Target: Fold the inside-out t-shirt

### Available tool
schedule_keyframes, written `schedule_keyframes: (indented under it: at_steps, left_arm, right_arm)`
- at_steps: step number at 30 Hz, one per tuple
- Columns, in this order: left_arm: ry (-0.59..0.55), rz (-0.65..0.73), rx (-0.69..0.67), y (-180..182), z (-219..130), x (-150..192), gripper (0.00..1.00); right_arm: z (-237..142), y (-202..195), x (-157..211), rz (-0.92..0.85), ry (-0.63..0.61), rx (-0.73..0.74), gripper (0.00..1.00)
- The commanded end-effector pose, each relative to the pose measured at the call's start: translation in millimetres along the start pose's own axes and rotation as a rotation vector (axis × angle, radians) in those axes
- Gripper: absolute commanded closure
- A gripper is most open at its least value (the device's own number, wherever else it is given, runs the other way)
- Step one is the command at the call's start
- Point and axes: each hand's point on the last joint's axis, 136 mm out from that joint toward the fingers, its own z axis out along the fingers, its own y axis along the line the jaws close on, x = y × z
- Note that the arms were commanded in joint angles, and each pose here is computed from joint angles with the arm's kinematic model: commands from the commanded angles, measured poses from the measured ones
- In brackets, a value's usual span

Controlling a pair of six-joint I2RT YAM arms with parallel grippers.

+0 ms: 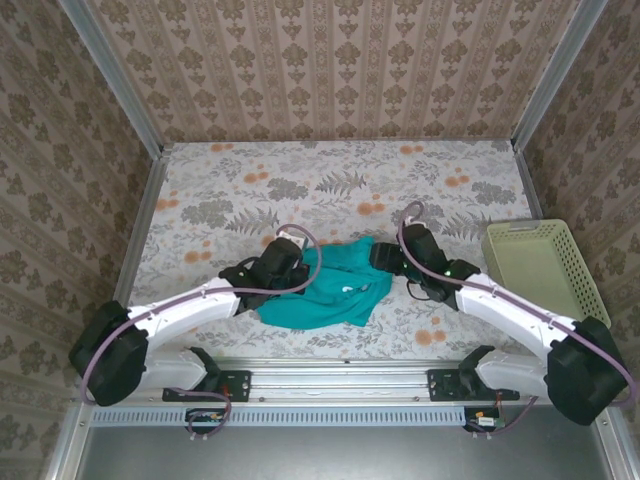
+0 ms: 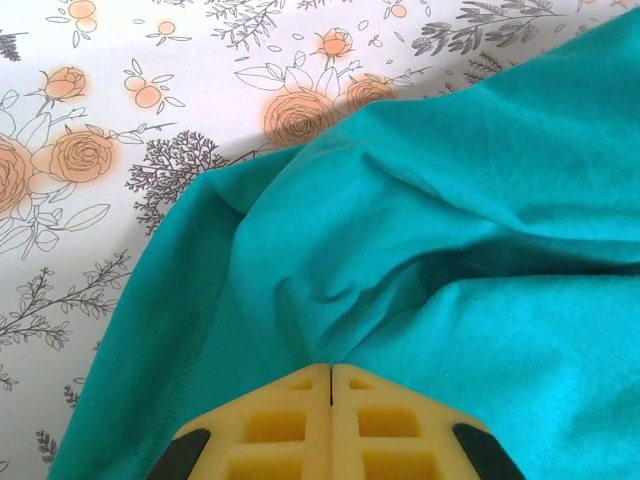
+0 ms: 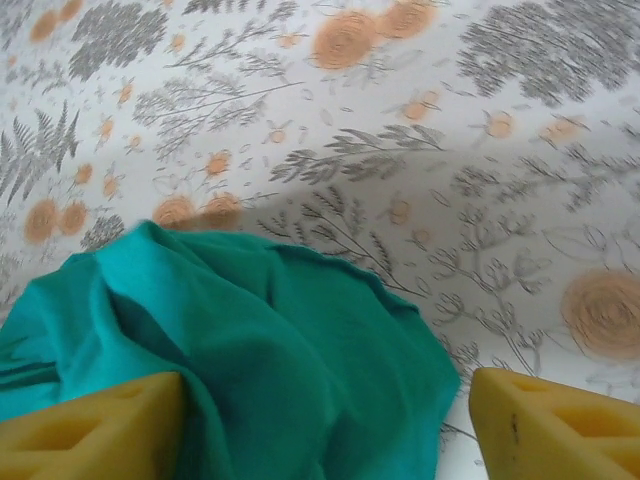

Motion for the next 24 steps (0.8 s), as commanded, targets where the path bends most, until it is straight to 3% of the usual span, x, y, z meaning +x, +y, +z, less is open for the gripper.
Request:
schedule_keyframes:
  at_steps: [1, 4, 8, 10, 13, 15, 19, 22, 24]
  left_arm:
    - [-0.054, 0.032, 0.038, -8, -11, -7, 1.00]
    - [-0.081, 0.034, 0.037, -7, -18, -11, 1.00]
    - [-0.095, 0.046, -0.021, 4, -26, -16, 1.00]
    - [-0.113, 0.051, -0.062, 12, -36, -23, 1.00]
    - [-0.185, 0.037, -0.145, 31, -63, -45, 1.00]
    - [-0.261, 0.002, -0.189, 46, -88, -61, 1.00]
    - [-0.443, -0.123, -0.180, 69, -135, -82, 1.00]
    - [-0.504, -0.179, -0.115, 72, -143, -81, 1.00]
    - [-0.465, -0.183, -0.121, 76, -132, -71, 1.00]
  right_arm:
    - [9, 15, 10, -0.096, 0.119, -0.041, 0.23]
    - [23, 24, 13, -0.104, 0.175, -0.056, 0.35]
    - [27, 33, 3, -0.137, 0.194, -0.048, 0.69]
    - [15, 32, -18, -0.151, 0.134, -0.023, 0.86]
    - [-16, 24, -62, -0.125, -0.015, 0.022, 0.98]
    - [-40, 17, -87, -0.075, -0.121, 0.024, 1.00]
    - [-82, 44, -113, -0.052, -0.267, -0.174, 1.00]
    - [-82, 59, -102, -0.027, -0.252, -0.272, 1.00]
    - [-69, 56, -85, -0.029, -0.221, -0.258, 1.00]
